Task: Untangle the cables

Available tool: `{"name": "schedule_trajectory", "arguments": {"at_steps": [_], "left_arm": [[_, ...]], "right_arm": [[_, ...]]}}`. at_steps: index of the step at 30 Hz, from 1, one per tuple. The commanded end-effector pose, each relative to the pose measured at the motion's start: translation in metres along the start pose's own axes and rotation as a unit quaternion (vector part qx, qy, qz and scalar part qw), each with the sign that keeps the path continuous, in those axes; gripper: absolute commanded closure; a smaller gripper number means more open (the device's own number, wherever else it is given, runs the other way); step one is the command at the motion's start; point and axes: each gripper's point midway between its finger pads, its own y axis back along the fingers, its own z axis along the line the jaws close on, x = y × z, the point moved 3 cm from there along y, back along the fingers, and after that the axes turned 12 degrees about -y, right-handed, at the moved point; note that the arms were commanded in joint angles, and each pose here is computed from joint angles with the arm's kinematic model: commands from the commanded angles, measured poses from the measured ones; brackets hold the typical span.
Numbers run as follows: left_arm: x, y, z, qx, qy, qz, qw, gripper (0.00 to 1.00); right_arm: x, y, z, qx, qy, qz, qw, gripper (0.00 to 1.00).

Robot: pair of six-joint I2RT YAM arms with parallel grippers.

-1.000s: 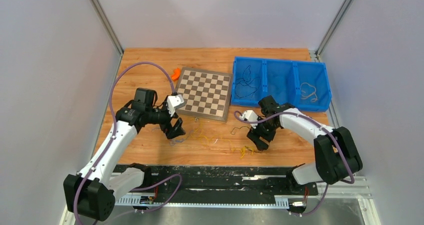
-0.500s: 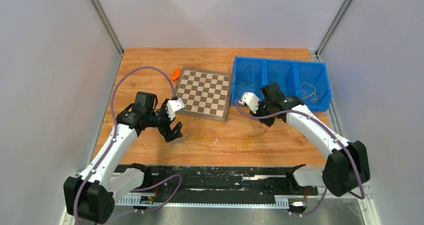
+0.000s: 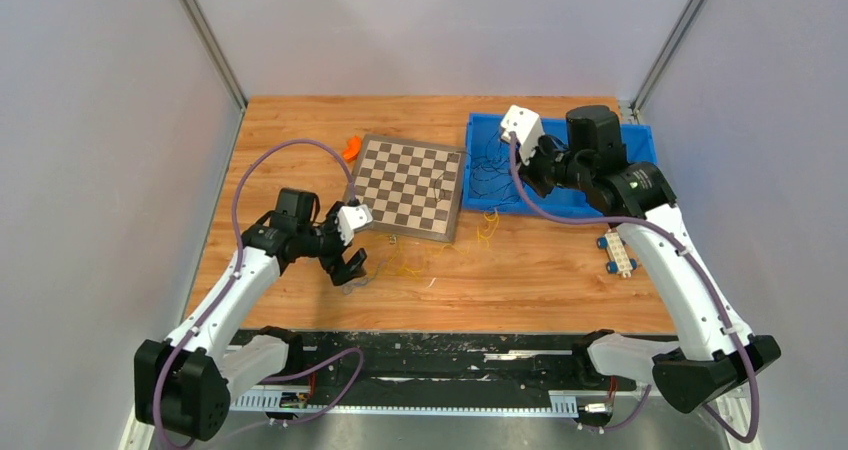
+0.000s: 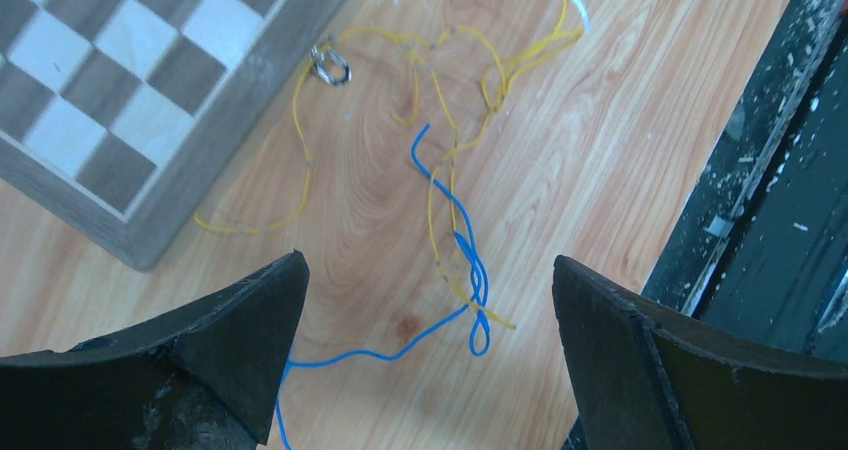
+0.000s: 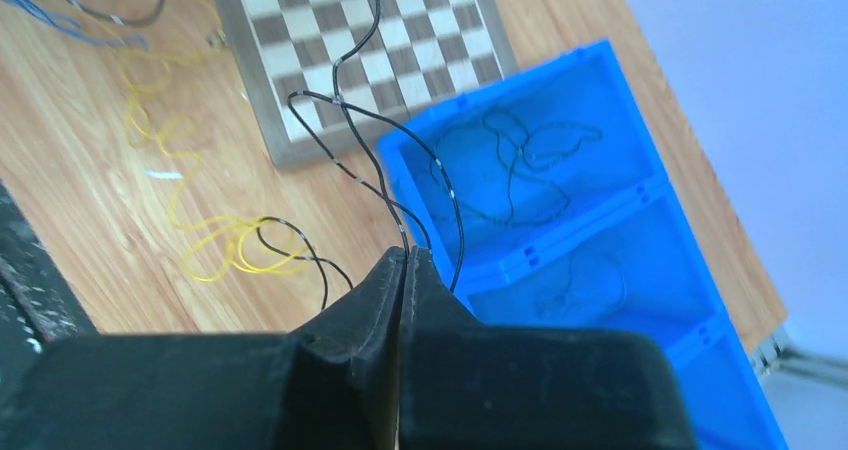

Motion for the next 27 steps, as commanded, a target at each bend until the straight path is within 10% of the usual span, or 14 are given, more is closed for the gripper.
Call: {"name": "schedule_trajectory", "arguments": {"at_steps": [1, 16, 23, 27], "left_arm": [[-0.058, 0.006, 0.013, -0.013, -0.054, -0.11, 0.992, 0.0], [-0.251, -0.016, -0.027, -0.067, -0.198, -0.387, 0.898, 0.0], [-0.274, -0.046, -0.029, -0.09, -0.209, -0.373, 0.9, 0.01], [-0.251, -0.071, -0.022, -0.098, -0.197, -0.318, 0.922, 0.28]], "right_arm": [[-0.044, 0.028, 0.019, -0.053, -0.024, -0.075, 0.995, 1.0], [-0.113, 0.071, 0.034, -0.099, -0.057, -0.179, 0.977, 1.0], [-0.116, 0.083, 0.037, -0.092, -0.066, -0.194, 0.974, 1.0], [-0.118, 0.092, 0.034, -0.072, -0.079, -0.205, 0.973, 1.0]]}}
